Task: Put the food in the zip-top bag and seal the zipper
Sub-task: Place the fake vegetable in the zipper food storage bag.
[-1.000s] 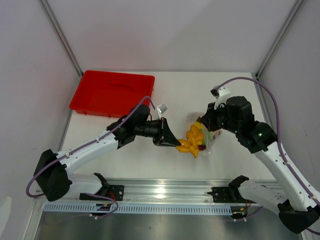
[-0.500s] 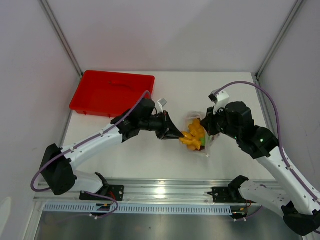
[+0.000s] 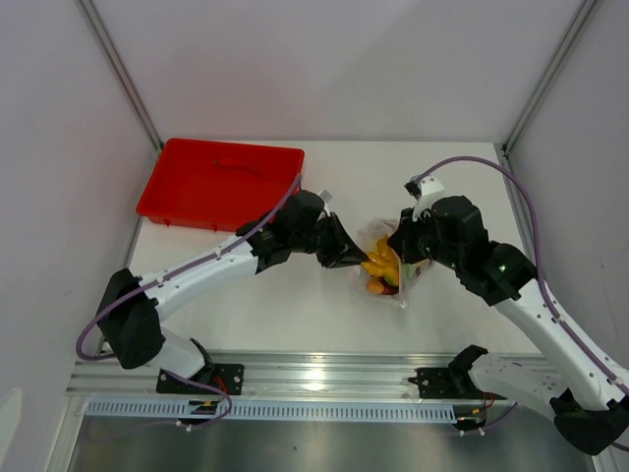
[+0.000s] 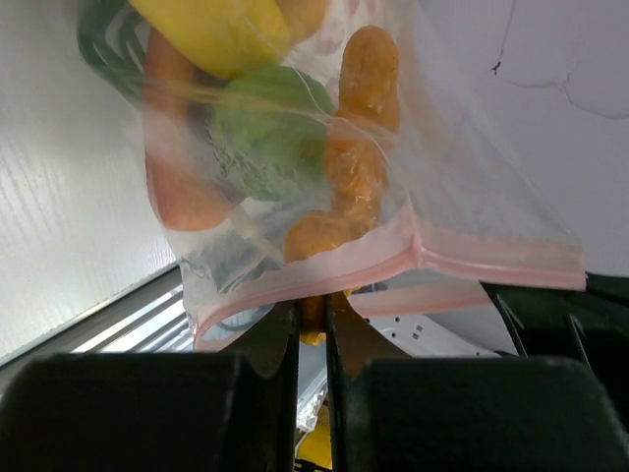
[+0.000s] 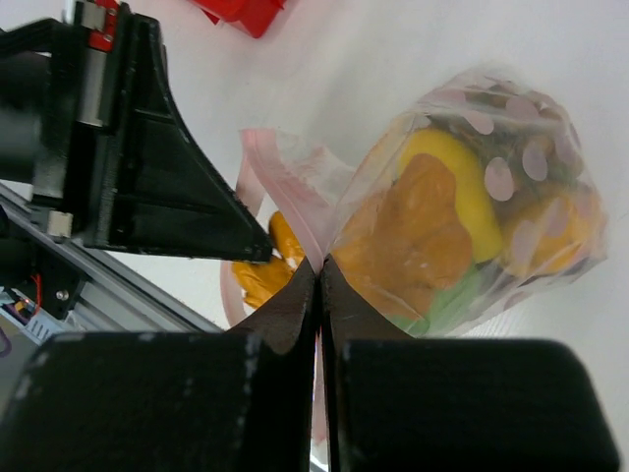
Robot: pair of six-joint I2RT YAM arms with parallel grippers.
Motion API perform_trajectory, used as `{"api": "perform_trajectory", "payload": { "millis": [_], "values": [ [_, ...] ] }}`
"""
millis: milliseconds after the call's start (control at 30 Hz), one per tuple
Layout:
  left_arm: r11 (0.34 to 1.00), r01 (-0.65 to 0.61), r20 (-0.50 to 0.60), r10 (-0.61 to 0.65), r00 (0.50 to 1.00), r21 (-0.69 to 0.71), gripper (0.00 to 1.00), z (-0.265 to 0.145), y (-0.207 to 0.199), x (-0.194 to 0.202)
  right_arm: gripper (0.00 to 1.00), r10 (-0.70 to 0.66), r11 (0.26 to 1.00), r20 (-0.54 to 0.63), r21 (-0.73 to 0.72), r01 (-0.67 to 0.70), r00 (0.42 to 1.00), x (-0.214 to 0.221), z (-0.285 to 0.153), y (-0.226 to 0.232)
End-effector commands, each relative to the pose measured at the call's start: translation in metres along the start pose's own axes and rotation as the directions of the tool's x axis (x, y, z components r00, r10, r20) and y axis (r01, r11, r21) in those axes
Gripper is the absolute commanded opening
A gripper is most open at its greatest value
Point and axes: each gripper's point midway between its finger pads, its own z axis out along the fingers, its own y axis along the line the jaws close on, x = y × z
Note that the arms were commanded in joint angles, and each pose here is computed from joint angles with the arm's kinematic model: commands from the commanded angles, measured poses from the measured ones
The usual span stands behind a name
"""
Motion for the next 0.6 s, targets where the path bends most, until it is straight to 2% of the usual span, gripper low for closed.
{"api": "perform_trajectory", "payload": {
  "millis": [0,400,467,500,567],
  "values": [
    [0.998,0.009,0.047,-0.012,0.999,0.063,0.01,0.007,-0.030,-0.008,0.00,0.073,0.995,0.090,-0.077,-0.066,0.993,-0.033,-0.008,0.021],
    [0.994,0.088,0.092,-0.094,0.991,0.072,0.01,0.035,-0.026,-0.018,0.00,0.174,0.979,0.040,-0.111,-0.169,0.984,-0.031,-0.003,0.031],
    [0.994,0.088,0.093,-0.094,0.991,0.070,0.16,0.037,-0.025,-0.019,0.00,0.172,0.980,0.041,-0.106,-0.167,0.984,-0.030,-0.004,0.031],
    [0.994,0.073,0.082,-0.080,0.993,0.080,0.30,0.037,-0.027,-0.018,0.00,0.168,0.981,0.046,-0.101,-0.163,0.985,-0.030,-0.004,0.029],
    [0.994,0.043,0.076,-0.051,0.996,0.105,0.41,0.036,-0.033,-0.018,0.00,0.163,0.984,0.046,-0.082,-0.159,0.985,-0.029,-0.005,0.026]
  ]
}}
